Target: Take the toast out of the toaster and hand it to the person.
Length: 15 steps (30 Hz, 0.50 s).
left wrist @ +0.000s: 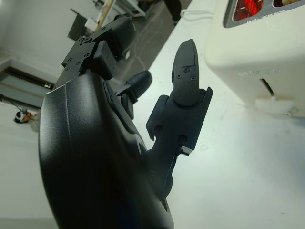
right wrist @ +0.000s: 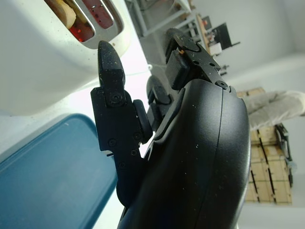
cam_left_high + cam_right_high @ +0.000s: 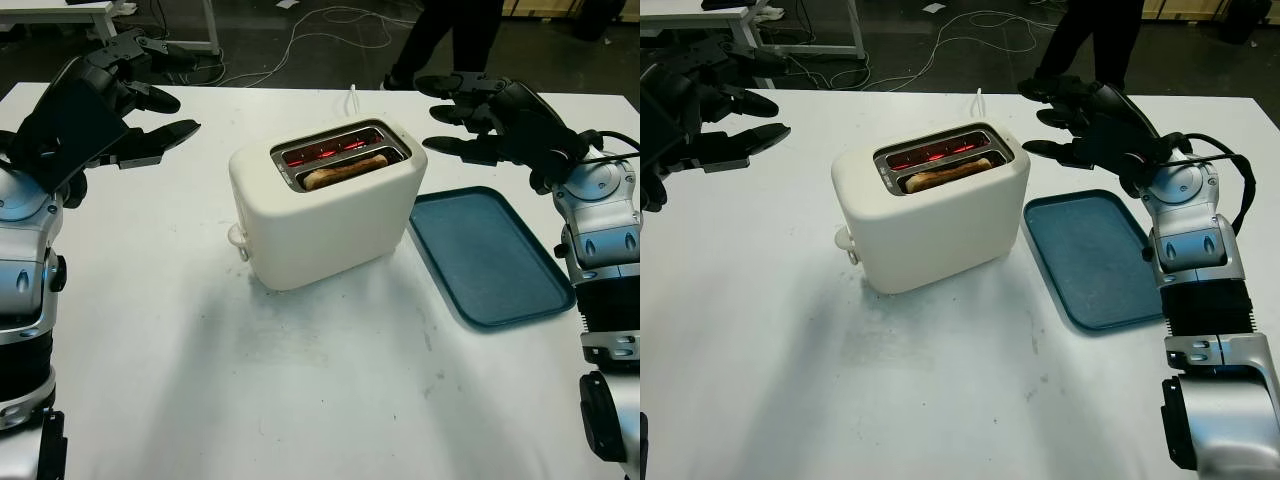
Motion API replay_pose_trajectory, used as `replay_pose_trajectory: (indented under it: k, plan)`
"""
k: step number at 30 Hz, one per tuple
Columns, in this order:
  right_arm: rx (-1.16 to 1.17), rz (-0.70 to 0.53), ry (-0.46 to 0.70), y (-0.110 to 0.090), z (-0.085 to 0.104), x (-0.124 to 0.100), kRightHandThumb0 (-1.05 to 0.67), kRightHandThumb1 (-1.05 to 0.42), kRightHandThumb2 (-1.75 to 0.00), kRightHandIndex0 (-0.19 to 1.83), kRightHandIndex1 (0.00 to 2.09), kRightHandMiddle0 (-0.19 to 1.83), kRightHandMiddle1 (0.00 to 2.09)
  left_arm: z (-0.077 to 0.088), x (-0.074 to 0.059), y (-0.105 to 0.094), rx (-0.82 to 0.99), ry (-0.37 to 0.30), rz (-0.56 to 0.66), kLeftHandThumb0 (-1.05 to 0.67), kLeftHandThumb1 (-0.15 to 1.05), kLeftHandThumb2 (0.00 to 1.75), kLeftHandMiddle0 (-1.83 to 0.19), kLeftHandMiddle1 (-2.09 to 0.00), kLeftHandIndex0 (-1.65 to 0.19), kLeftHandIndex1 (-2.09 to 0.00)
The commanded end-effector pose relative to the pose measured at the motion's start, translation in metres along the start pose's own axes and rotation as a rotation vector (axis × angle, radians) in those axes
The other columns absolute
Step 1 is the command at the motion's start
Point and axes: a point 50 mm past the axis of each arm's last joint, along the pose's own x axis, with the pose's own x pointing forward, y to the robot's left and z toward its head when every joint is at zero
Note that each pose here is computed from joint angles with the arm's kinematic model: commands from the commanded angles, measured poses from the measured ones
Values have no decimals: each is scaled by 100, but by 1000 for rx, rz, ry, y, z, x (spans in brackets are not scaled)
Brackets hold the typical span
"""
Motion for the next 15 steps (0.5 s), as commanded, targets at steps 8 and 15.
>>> replay_pose_trajectory:
  k: [8,15]
  plan:
    - [8,-12,-12,-2,2,-2,-40,-92,-13,47,1,44,1,3,-1,3,28,-17,6,-29,76,41,-10,-113,-21,-79]
    - [2,-19,-10,-3,2,-2,-39,-92,-12,48,1,45,1,1,-1,2,0,-12,12,-29,76,41,-9,-113,-20,-78]
